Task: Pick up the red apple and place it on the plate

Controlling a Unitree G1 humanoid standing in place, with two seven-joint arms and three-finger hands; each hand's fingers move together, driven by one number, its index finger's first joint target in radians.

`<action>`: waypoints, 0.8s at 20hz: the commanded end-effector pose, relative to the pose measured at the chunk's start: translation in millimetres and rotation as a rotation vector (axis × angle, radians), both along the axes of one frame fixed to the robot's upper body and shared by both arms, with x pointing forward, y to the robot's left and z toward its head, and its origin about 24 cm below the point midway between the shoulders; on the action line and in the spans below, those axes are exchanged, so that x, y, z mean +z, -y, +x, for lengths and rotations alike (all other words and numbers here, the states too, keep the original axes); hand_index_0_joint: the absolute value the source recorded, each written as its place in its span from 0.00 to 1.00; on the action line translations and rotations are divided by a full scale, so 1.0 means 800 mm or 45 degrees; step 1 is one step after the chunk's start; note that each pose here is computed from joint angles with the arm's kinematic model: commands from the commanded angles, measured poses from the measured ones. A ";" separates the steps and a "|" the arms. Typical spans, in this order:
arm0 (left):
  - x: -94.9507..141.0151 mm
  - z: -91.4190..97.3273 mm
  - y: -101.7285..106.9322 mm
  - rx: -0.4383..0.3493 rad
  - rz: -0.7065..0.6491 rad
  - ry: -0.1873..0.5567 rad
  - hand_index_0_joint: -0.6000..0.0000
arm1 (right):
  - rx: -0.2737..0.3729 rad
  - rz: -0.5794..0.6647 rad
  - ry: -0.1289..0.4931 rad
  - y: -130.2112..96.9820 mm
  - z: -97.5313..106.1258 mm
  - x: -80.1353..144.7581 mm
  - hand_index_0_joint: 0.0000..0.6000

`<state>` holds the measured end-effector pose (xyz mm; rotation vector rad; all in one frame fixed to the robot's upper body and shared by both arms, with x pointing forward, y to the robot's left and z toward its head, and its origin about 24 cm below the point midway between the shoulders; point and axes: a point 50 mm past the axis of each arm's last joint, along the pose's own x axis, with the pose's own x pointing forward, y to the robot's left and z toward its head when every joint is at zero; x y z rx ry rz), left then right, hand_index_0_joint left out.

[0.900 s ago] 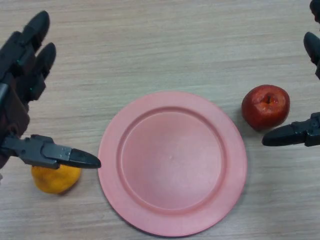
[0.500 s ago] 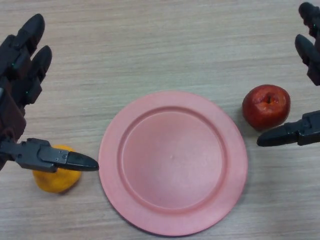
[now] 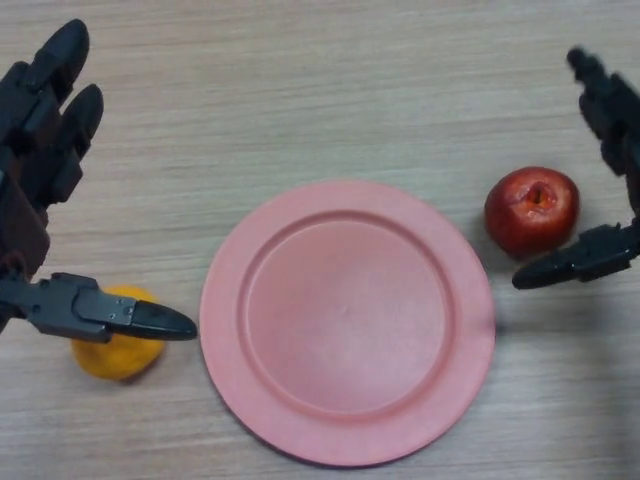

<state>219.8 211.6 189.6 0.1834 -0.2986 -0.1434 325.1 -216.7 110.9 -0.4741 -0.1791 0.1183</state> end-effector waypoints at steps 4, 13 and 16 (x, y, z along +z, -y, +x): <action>0.040 -0.023 -0.021 0.114 0.049 0.249 1.00 | -0.121 -0.202 0.236 0.014 0.022 0.038 0.83; 0.046 -0.034 -0.031 0.153 0.023 0.268 1.00 | -0.057 -0.060 0.349 -0.041 0.003 0.090 1.00; 0.045 -0.032 -0.029 0.136 0.016 0.244 1.00 | 0.064 0.067 0.323 -0.089 -0.027 0.090 1.00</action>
